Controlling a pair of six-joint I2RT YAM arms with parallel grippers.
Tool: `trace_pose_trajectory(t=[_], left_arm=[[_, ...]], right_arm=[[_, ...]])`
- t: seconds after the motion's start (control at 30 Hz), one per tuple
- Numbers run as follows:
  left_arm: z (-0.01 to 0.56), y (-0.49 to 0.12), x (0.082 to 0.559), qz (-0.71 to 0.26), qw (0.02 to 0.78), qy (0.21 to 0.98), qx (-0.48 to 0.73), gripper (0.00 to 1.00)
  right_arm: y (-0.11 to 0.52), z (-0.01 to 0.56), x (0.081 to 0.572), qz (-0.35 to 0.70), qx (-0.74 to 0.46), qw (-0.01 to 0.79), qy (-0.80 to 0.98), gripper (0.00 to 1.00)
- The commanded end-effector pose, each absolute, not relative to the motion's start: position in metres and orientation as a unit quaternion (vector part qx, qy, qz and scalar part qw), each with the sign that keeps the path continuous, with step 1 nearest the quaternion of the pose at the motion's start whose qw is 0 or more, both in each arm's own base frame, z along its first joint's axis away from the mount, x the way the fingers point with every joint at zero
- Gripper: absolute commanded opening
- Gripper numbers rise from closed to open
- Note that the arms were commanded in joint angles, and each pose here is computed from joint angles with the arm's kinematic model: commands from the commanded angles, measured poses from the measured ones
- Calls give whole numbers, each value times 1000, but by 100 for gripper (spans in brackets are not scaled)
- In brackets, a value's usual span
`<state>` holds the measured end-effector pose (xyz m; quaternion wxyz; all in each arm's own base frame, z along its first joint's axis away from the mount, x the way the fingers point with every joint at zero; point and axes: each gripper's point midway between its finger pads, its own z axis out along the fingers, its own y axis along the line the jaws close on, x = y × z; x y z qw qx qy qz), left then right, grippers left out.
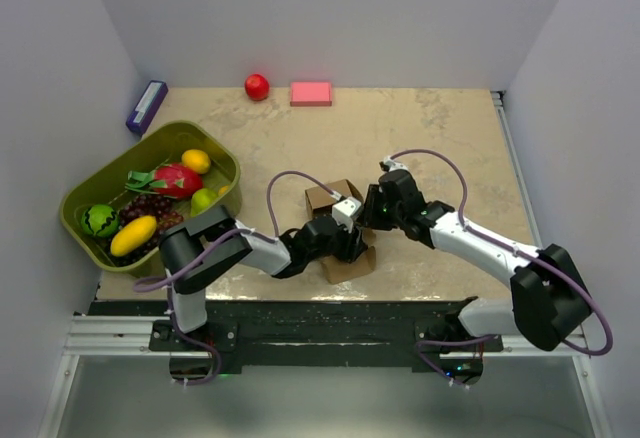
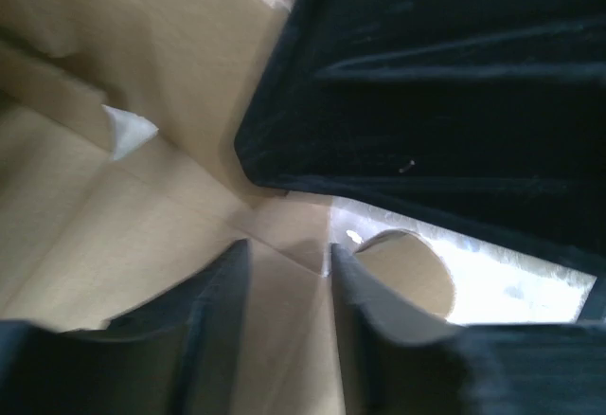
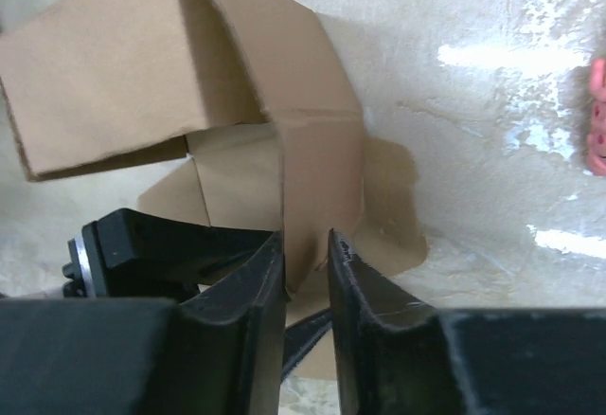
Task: Fold the paper box
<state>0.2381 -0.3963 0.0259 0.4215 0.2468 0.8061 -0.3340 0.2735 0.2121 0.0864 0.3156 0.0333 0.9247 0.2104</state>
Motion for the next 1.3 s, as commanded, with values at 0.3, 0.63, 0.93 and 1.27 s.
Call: trace_pose_trajectory(t=[0.3, 0.63, 0.93, 1.27], left_arm=[[88, -366, 217, -322, 427, 797, 282, 73], [166, -306, 244, -359, 428, 792, 247, 78], [229, -276, 325, -325, 519, 762, 212, 82], [192, -301, 369, -322, 514, 737, 298, 81]], right_arm=[[193, 173, 280, 204, 16, 408, 890, 60], [155, 155, 303, 74, 12, 435, 897, 66], [199, 124, 309, 161, -54, 430, 886, 65], [205, 98, 318, 153, -91, 438, 881, 59]])
